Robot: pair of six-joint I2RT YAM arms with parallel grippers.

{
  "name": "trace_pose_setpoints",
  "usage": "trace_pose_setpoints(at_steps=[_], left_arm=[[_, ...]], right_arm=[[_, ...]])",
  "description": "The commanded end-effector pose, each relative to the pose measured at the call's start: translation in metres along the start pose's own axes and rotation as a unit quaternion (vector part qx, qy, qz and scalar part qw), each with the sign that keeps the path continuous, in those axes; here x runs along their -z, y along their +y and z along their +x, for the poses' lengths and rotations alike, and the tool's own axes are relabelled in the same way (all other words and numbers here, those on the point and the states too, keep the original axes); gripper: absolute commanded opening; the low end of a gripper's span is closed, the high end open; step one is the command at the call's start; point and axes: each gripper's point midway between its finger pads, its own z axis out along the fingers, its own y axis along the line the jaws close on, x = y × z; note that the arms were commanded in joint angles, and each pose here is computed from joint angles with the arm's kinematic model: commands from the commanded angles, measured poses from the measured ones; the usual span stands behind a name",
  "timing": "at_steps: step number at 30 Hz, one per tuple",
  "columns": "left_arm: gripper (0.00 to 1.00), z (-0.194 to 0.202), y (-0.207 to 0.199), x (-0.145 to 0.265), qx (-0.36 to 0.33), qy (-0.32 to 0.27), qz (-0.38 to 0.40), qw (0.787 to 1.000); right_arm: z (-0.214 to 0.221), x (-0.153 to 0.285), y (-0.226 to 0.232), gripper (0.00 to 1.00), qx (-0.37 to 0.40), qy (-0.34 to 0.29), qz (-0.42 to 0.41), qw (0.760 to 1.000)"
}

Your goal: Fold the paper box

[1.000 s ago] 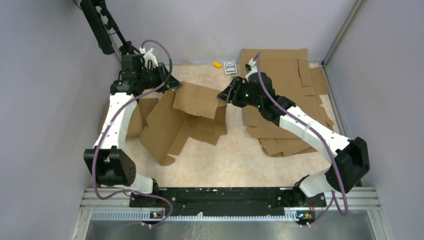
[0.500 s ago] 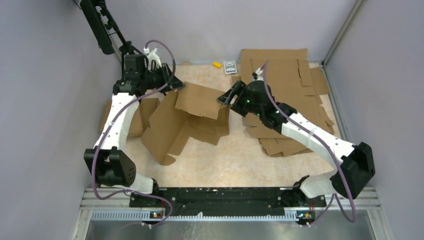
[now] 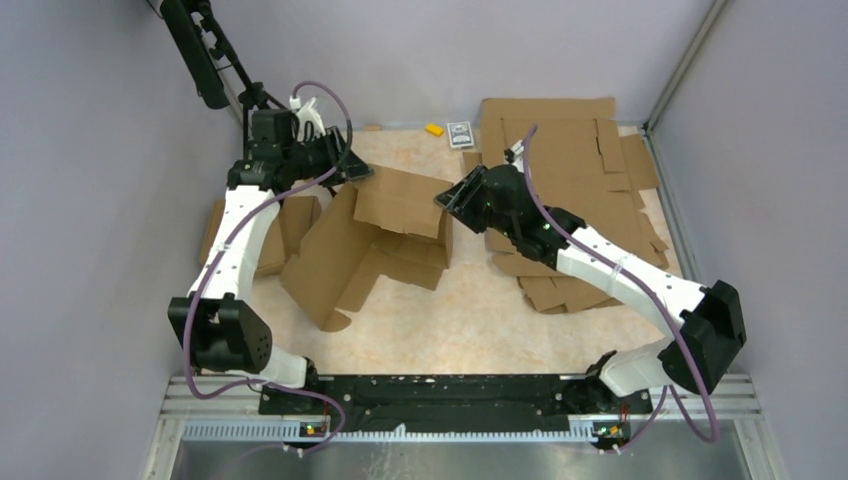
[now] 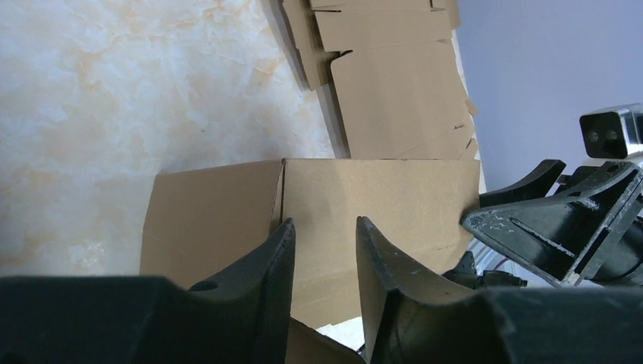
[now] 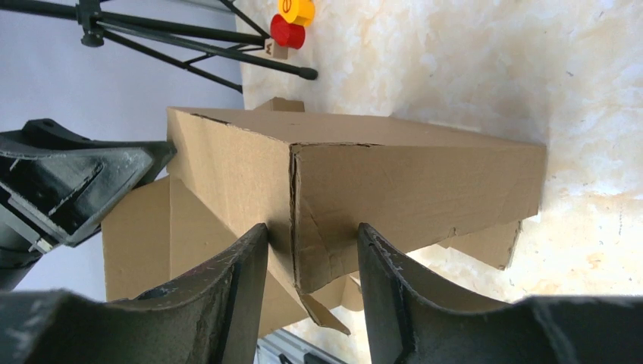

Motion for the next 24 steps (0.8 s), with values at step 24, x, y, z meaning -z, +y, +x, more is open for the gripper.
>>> trace_pose_setpoints(at_steps=[24], left_arm=[[0.71, -0.037, 0.008, 0.016, -0.034, -0.027, -0.083, 0.996]], right_arm=[[-0.015, 0.004, 0.023, 0.40, 0.005, -0.031, -0.022, 0.999]])
